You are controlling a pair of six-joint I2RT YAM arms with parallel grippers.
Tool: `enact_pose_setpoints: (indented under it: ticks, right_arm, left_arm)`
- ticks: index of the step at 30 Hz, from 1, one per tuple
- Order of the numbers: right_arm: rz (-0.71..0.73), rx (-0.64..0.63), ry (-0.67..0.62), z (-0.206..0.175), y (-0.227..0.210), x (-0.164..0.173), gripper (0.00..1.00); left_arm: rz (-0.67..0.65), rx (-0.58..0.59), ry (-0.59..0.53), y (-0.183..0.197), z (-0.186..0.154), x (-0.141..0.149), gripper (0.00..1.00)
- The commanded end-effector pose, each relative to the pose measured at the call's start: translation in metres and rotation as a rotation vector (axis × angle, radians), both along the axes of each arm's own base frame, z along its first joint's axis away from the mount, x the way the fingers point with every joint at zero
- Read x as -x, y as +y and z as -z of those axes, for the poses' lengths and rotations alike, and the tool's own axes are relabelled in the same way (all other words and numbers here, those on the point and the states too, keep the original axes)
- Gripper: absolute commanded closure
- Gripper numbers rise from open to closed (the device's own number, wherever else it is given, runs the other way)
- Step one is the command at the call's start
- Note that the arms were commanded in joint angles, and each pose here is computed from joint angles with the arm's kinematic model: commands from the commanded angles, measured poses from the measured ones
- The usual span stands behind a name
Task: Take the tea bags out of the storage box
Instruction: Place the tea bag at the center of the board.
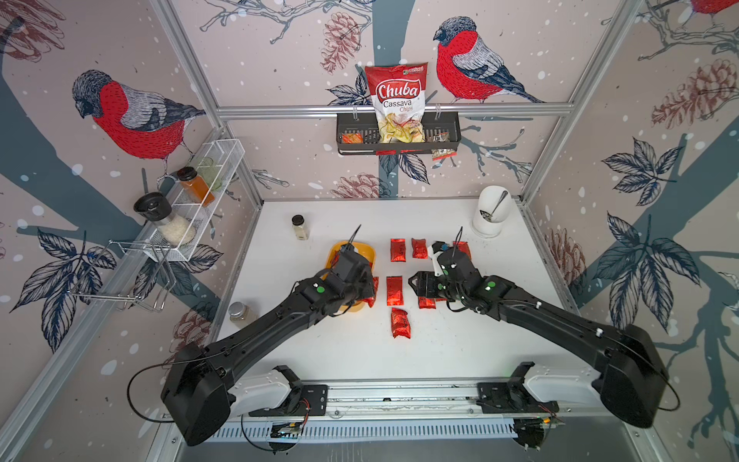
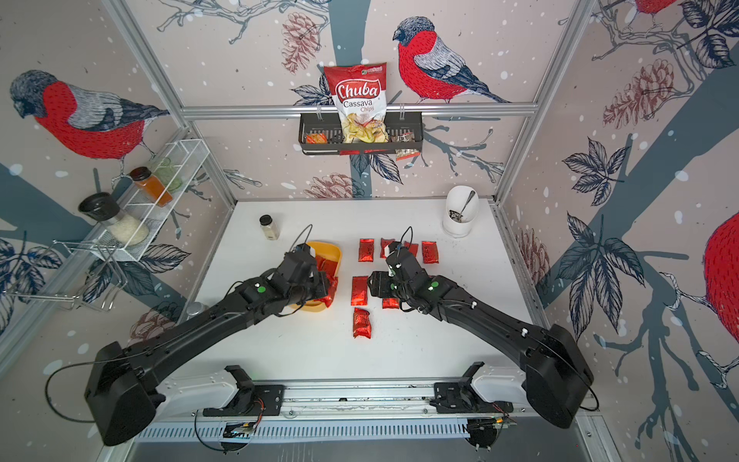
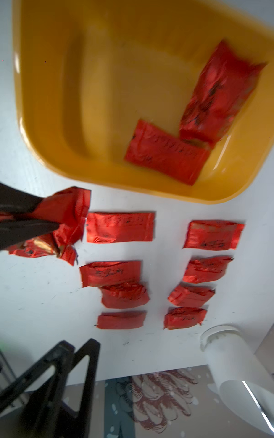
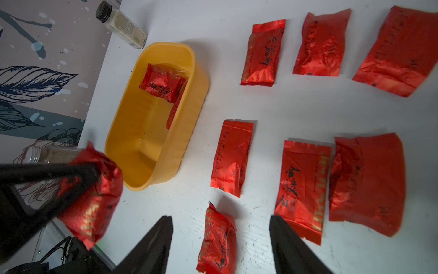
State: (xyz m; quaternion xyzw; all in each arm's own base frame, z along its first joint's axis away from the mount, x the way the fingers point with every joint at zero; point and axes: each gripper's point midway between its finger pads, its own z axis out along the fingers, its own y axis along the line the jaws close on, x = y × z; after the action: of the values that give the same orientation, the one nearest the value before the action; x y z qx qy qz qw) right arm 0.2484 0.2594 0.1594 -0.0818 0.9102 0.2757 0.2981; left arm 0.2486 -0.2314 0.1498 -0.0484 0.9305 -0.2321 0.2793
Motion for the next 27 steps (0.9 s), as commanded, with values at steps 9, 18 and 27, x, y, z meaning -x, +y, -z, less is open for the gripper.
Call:
enact_pose_setpoints:
  ticks: [9,18,27]
  right_arm:
    - [0.108,-0.025,-0.034,-0.002,-0.063,0.038,0.29]
    - [0.151,-0.078,-0.058,-0.012,-0.084,0.053,0.29]
    - [0.162,-0.08,-0.062,-0.013,-0.089,0.056,0.28]
  left_arm:
    - [-0.118,0.254,0.019,-0.105,0.025,0.034,1.0]
    - [-0.074,0.212,0.1,-0.174,0.078,0.041,1.0]
    - [-0.073,0.188,0.157,-0.181,0.112,0.045,0.95]
